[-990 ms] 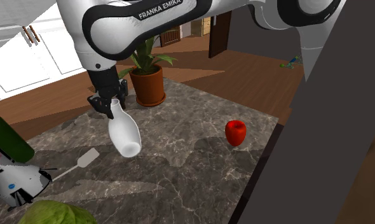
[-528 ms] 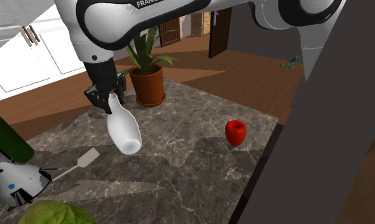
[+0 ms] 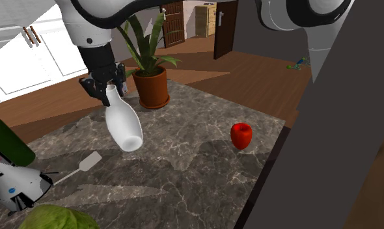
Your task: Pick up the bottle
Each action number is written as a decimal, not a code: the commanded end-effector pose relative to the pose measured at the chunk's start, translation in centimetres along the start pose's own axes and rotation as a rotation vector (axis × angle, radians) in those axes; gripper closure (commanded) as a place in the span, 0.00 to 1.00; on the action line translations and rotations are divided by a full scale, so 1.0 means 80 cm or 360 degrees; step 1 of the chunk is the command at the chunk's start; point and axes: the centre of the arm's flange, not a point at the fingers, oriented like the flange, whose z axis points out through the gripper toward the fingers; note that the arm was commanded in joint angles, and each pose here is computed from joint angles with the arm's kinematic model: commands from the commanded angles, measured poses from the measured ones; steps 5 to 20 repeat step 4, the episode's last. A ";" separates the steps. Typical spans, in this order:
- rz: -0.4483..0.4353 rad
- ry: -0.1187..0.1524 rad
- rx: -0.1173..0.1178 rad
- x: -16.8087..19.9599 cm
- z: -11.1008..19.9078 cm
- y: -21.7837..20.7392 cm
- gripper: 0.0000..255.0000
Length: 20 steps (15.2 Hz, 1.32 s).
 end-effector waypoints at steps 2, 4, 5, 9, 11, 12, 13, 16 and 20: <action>0.0000 0.0000 0.0000 0.001 -0.020 0.001 1.00; 0.0000 0.0000 0.0000 0.001 -0.021 0.001 1.00; 0.0000 0.0000 0.0000 0.001 -0.021 0.001 1.00; 0.0000 0.0000 0.0000 0.001 -0.021 0.001 1.00; 0.0000 0.0000 0.0000 0.001 -0.021 0.001 1.00; 0.0000 0.0000 0.0000 0.001 -0.021 0.001 1.00; 0.0000 0.0000 0.0000 0.001 -0.021 0.001 1.00; 0.0000 0.0000 0.0000 0.001 -0.021 0.001 1.00; 0.0000 0.0000 0.0000 0.001 -0.021 0.001 1.00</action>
